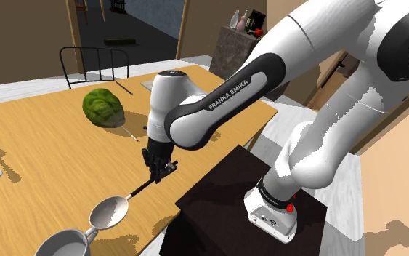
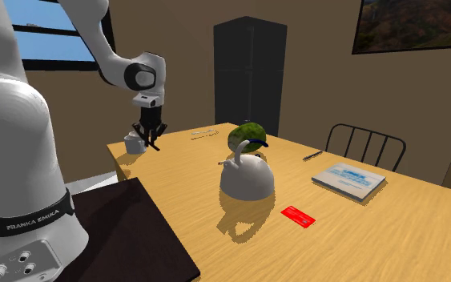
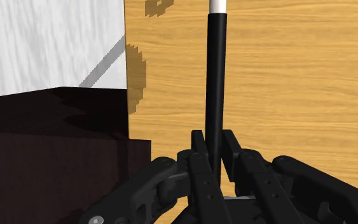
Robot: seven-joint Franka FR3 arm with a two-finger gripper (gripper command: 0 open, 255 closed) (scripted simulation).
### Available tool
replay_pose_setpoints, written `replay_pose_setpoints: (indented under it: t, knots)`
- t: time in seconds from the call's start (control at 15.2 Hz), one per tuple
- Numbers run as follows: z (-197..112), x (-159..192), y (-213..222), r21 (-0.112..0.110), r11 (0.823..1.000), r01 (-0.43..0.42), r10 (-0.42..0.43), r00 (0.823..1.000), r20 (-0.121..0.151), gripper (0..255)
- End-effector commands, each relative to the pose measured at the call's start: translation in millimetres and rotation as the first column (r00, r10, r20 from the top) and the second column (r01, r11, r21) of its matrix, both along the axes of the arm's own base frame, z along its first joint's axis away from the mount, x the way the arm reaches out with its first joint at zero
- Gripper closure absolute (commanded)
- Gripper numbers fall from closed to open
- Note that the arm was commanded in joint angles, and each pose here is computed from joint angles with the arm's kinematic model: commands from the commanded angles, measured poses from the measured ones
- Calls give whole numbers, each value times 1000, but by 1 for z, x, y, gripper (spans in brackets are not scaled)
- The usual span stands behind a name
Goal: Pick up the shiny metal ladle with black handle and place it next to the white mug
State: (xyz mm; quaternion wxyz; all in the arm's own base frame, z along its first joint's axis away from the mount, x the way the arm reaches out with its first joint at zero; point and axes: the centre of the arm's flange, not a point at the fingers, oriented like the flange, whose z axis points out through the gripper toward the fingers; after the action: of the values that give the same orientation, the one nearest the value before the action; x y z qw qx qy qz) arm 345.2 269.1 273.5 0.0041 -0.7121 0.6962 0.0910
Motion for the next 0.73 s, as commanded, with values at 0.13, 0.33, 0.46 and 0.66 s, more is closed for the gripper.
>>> replay_pose_setpoints:
  t: [0.13,0.33,0.46,0.66]
  knots:
    - [-20,0,0,0,1000,0,0,1000,1,255]
    - [-36,0,0,0,1000,0,0,1000,1,255]
    - [-47,0,0,0,1000,0,0,1000,1,255]
    - [-63,0,0,0,1000,0,0,1000,1,255]
